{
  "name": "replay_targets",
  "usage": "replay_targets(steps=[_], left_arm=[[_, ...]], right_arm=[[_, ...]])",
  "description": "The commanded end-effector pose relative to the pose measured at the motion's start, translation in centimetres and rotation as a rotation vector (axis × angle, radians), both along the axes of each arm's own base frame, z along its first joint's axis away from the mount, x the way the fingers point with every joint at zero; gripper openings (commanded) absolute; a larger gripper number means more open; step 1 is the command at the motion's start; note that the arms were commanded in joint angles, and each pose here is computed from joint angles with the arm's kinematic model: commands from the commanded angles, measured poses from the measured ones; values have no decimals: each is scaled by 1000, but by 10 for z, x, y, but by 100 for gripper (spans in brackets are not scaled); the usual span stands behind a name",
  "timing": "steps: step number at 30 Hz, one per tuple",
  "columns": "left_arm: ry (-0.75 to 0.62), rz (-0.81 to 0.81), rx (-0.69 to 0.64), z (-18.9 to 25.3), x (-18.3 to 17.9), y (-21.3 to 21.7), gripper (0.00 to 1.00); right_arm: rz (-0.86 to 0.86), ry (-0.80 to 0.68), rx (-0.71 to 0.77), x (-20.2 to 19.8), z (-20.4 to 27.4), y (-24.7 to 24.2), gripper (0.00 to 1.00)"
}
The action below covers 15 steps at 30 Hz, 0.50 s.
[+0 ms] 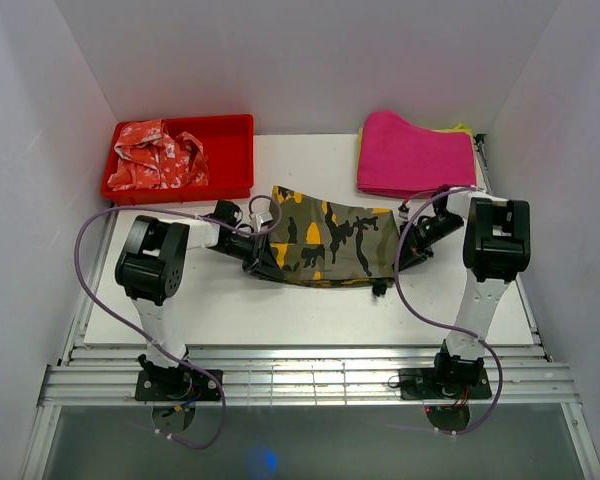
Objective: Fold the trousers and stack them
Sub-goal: Fold the trousers
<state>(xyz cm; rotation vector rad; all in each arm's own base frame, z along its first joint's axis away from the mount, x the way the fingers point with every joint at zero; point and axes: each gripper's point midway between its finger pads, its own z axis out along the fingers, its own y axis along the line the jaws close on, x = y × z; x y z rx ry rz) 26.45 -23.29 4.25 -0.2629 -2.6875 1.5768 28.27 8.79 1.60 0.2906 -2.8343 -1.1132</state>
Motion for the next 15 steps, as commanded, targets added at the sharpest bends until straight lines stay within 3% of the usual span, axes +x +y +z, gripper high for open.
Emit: replay_targets(steps=[1,3,7,11,14,15], left_arm=[[-91,12,-14,17,-4,6,30],[-196,-9,-35,44,-6,7,34],[-443,-47,-65,110,9,7,45],[-692,13,-44,166,46,6,66],[-733,54,-106,184,66,-3,69],[-659,84,-112,174,75,-8,69]], right_arm=[[58,-215,-210,51,0,-40,8],[92,-252,-196,51,17,-40,10],[122,-362,-139,49,79,-31,60],[112,-591,-38,69,148,-14,79],[82,-686,99,87,188,13,88],[98,-688,132,89,192,26,89]])
